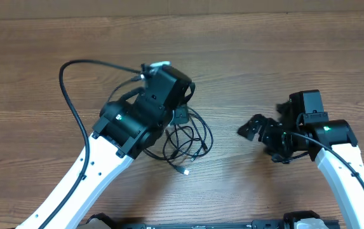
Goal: Untangle cables
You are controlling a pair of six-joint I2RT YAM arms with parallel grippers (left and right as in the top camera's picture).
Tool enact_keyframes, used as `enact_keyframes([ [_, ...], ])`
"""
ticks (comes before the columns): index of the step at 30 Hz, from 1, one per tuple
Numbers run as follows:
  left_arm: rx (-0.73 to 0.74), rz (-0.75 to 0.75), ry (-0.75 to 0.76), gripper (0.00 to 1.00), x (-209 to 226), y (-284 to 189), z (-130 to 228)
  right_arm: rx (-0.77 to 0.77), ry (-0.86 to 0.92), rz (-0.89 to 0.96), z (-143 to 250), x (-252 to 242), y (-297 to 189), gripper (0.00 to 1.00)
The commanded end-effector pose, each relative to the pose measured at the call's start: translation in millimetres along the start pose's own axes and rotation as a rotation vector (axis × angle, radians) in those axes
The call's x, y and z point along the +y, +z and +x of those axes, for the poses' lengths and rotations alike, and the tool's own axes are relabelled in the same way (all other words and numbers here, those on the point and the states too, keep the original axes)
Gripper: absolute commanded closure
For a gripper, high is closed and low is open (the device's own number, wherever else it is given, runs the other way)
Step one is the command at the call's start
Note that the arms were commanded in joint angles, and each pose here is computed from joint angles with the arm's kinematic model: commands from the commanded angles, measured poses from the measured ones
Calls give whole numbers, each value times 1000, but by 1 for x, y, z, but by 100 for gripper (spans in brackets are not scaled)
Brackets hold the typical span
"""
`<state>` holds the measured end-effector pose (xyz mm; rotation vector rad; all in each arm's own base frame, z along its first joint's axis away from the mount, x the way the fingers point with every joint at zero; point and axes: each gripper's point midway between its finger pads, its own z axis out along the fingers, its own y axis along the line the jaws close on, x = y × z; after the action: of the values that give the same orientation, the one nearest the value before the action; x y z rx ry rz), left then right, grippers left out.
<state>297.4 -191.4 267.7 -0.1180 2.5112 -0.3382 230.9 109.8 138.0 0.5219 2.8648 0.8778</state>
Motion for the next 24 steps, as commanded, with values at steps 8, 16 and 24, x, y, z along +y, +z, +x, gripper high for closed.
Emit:
enact_keyframes([
  [8, -316, 216, 28, 96, -37, -102, -95, 145, -718, -507, 58, 78, -20, 0],
  [16, -330, 267, -34, 96, -43, -118, -101, 78, -934, -443, 65, 111, 4, 0],
  [24, -338, 144, 138, 96, -20, -114, -99, -348, -916, -193, 26, 140, -23, 0],
])
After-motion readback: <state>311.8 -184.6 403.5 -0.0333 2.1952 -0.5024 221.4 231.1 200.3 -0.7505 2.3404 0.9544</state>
